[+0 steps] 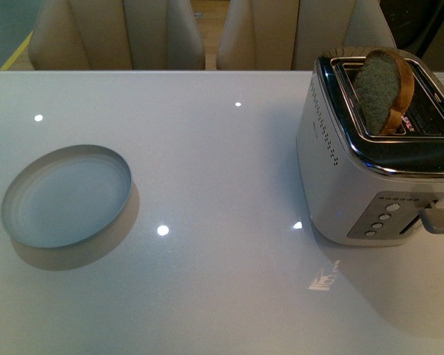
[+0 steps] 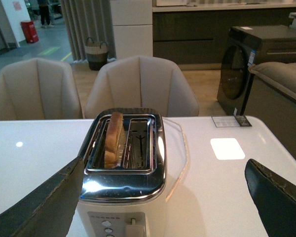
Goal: Left arm holds plate, right arm toasts bread
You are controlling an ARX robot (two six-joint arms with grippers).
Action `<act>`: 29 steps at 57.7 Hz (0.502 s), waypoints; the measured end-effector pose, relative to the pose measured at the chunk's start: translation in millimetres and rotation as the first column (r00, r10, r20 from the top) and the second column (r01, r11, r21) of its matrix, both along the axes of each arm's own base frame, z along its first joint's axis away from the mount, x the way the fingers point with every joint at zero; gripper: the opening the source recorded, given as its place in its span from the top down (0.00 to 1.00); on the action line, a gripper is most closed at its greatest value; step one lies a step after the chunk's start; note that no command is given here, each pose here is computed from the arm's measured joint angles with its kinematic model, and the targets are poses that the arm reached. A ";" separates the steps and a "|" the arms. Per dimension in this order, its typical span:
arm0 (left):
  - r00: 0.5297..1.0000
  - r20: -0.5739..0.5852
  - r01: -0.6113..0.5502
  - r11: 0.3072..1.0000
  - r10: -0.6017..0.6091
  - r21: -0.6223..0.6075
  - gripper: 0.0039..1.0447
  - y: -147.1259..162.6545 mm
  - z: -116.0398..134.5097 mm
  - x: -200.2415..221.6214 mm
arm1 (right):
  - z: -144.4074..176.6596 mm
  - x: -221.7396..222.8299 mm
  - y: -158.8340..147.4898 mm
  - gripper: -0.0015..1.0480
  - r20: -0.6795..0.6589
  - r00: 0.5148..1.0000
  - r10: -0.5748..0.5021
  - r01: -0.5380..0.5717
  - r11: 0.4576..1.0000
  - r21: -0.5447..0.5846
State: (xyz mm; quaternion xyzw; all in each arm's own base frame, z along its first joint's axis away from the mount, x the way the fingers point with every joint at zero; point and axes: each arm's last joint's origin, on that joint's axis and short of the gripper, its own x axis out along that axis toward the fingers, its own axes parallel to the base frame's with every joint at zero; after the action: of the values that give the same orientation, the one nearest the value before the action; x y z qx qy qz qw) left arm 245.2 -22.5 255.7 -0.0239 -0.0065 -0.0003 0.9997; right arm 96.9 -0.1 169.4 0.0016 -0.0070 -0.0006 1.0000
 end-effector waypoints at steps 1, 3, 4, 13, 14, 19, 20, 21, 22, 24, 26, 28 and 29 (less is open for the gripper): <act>1.000 0.001 0.001 1.000 -0.001 0.006 0.58 0.8 -3.3 -3.7 | 0.0 0.0 0.0 0.09 0.000 1.000 0.000 0.000 1.000 0.000; 1.000 -0.004 0.000 1.000 0.000 0.013 0.63 2.4 -8.9 -8.9 | 0.0 0.0 0.0 0.09 0.000 1.000 0.000 0.000 1.000 0.000; 1.000 -0.005 0.002 1.000 -0.002 0.017 0.66 3.0 -12.4 -12.2 | 0.0 0.0 0.0 0.09 0.000 1.000 0.000 0.000 1.000 0.000; 1.000 -0.022 0.005 1.000 -0.005 0.030 0.93 8.7 -35.6 -36.1 | 0.0 0.0 0.0 0.09 0.000 1.000 0.000 0.000 1.000 0.000; 1.000 -0.022 0.004 1.000 -0.003 0.031 0.97 9.3 -37.4 -38.7 | 0.0 0.0 0.0 0.09 0.000 1.000 0.000 0.000 1.000 0.000; 1.000 -0.022 0.020 0.999 -0.019 0.034 0.97 17.0 -45.5 -49.8 | 0.0 0.0 0.0 0.09 0.000 1.000 0.000 0.000 1.000 0.000; 1.000 -0.023 0.014 0.999 -0.014 0.035 0.97 18.6 -47.2 -52.2 | 0.0 0.0 0.0 0.09 0.000 1.000 0.000 0.000 1.000 0.000; 1.000 -0.023 0.012 0.999 -0.011 0.034 0.97 19.2 -48.1 -53.3 | 0.0 0.0 0.0 0.09 0.000 1.000 0.000 0.000 1.000 0.000; 1.000 -0.024 0.003 0.999 -0.003 0.035 0.97 20.6 -49.9 -55.6 | 0.0 0.0 0.0 0.09 0.000 1.000 0.000 0.000 1.000 0.000; 1.000 -0.023 -0.004 0.999 0.005 0.035 0.97 22.0 -52.9 -59.9 | 0.0 0.0 0.0 0.09 0.000 1.000 0.000 0.000 1.000 0.000; 1.000 -0.021 -0.002 0.999 0.003 0.035 0.97 22.1 -55.5 -64.0 | 0.0 0.0 0.0 0.09 0.000 1.000 0.000 0.000 1.000 0.000; 1.000 -0.019 0.003 0.999 -0.003 0.036 0.97 21.8 -57.3 -67.0 | 0.0 0.0 0.0 0.09 0.000 1.000 0.000 0.000 1.000 0.000; 1.000 -0.018 0.004 0.999 -0.003 0.036 0.97 21.8 -58.4 -68.9 | 0.0 0.0 0.0 0.09 0.000 1.000 0.000 0.000 1.000 0.000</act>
State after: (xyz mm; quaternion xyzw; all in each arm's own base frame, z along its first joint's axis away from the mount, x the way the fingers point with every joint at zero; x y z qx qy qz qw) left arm 176.3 -0.7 197.2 -0.0056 0.0026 -0.0021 1.0000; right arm 96.9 -0.1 169.4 0.0016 -0.0072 -0.0004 1.0000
